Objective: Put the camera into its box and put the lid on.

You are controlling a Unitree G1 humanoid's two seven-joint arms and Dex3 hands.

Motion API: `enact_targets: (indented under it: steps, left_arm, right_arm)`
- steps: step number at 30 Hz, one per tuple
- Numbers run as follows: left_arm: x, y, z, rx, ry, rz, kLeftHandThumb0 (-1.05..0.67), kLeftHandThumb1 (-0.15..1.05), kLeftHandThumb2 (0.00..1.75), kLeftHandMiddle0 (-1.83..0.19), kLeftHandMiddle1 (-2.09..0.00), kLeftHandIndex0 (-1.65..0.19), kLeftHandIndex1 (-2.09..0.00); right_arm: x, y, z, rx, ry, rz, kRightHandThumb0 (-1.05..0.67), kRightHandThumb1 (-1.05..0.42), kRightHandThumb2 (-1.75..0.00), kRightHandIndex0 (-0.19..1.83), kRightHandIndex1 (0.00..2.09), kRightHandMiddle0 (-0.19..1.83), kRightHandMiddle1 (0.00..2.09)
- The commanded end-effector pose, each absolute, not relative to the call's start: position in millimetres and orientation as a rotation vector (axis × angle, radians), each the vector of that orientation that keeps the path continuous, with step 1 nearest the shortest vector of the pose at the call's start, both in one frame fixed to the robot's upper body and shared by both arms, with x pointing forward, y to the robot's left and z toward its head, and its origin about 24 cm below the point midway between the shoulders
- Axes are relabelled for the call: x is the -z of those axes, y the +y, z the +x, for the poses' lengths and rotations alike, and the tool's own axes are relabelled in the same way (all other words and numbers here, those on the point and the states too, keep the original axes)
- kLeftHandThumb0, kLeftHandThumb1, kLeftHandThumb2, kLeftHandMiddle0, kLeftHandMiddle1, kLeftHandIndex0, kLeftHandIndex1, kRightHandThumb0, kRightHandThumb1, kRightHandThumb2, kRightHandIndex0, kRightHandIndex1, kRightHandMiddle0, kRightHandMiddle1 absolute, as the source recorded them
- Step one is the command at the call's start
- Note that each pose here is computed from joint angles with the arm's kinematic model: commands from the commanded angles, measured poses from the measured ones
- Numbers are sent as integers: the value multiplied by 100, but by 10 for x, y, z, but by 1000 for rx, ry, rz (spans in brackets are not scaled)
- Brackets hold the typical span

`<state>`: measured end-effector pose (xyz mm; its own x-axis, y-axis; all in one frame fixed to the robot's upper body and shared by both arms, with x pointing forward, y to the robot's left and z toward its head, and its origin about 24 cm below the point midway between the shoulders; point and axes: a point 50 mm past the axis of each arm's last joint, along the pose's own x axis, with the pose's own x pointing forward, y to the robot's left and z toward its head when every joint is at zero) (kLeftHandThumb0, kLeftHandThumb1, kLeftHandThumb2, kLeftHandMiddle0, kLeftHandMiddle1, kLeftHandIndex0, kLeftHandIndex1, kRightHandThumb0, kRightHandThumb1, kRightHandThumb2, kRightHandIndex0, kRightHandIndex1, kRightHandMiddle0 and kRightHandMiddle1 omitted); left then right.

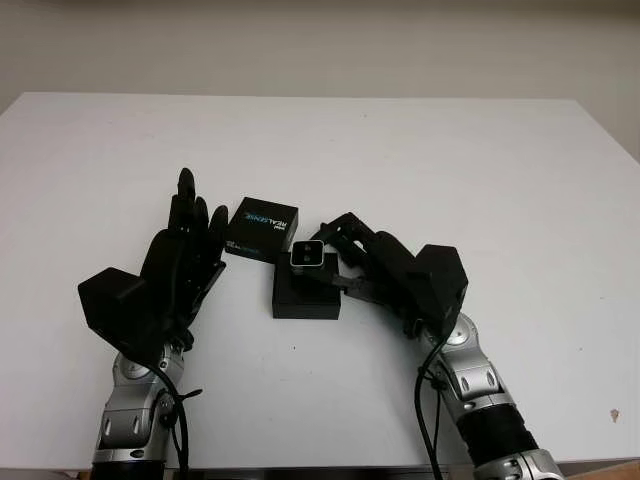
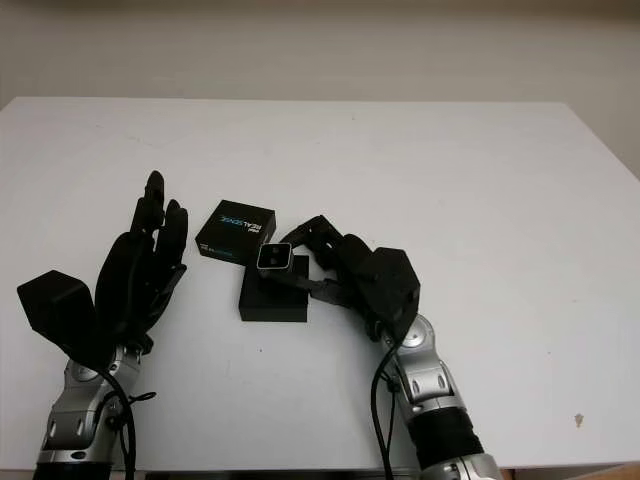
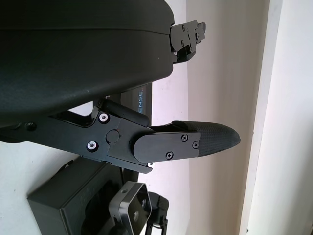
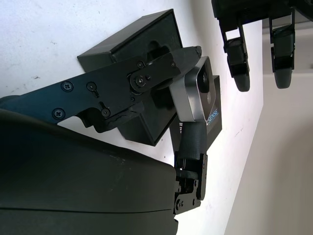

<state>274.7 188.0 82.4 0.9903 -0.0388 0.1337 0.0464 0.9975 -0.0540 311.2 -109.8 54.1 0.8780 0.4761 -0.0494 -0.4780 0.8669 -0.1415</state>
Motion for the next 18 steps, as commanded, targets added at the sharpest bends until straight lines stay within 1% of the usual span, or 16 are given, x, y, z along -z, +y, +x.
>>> enact_targets:
  steps: [1, 18]
  left_arm:
    - [-822, 1879, 2732, 39, -137, -55, -72, 105, 45, 19, 0, 19, 0]
    - [-815, 1869, 2730, 42, -137, -56, -71, 105, 45, 19, 0, 19, 0]
  right_arm:
    - [-531, -1132, 3107, -497, 13, -156, -41, -103, -5, 14, 5, 17, 177]
    - [-491, -1126, 3108, -505, 12, -174, -41, -103, -5, 16, 6, 17, 177]
